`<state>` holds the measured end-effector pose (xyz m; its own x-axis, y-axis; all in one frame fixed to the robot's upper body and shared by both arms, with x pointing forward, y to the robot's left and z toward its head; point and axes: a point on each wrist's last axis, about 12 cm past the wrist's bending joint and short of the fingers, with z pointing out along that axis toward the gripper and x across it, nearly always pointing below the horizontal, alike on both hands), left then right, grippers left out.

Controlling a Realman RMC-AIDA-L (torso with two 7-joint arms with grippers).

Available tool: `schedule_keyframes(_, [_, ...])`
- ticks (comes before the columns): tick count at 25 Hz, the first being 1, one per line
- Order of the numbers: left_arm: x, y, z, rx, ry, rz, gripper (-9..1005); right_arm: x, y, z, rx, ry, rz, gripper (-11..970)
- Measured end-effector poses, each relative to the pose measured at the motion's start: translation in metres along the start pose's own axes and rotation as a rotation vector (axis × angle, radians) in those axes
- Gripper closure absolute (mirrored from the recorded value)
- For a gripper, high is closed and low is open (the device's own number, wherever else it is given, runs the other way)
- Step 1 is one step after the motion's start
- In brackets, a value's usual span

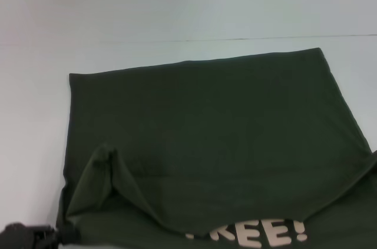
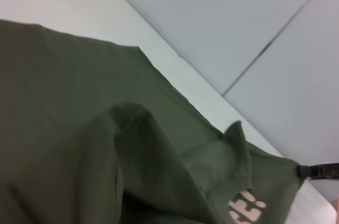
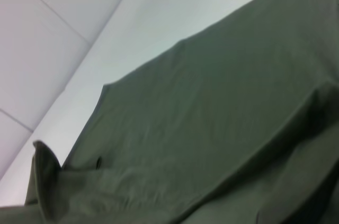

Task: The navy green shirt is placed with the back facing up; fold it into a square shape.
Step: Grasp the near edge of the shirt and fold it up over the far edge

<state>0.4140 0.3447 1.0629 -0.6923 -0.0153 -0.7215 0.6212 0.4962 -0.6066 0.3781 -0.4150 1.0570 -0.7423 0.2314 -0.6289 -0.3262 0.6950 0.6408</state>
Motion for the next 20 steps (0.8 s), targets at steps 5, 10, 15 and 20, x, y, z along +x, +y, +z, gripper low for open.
schedule_keyframes(5, [-0.02,0.009,-0.004,-0.032,-0.049,0.033,991,-0.017,-0.005,0.002,0.021,-0.082,-0.013,892])
schedule_keyframes(10, [-0.055,0.028,0.002,-0.08,-0.083,0.078,991,-0.047,-0.007,0.018,0.018,-0.12,-0.058,890])
schedule_keyframes(15, [-0.092,0.048,0.015,-0.155,-0.104,0.125,990,-0.085,-0.013,0.045,0.038,-0.161,-0.082,888])
schedule_keyframes(20, [-0.123,0.064,0.031,-0.249,-0.138,0.156,990,-0.116,-0.022,0.079,0.091,-0.194,-0.096,886])
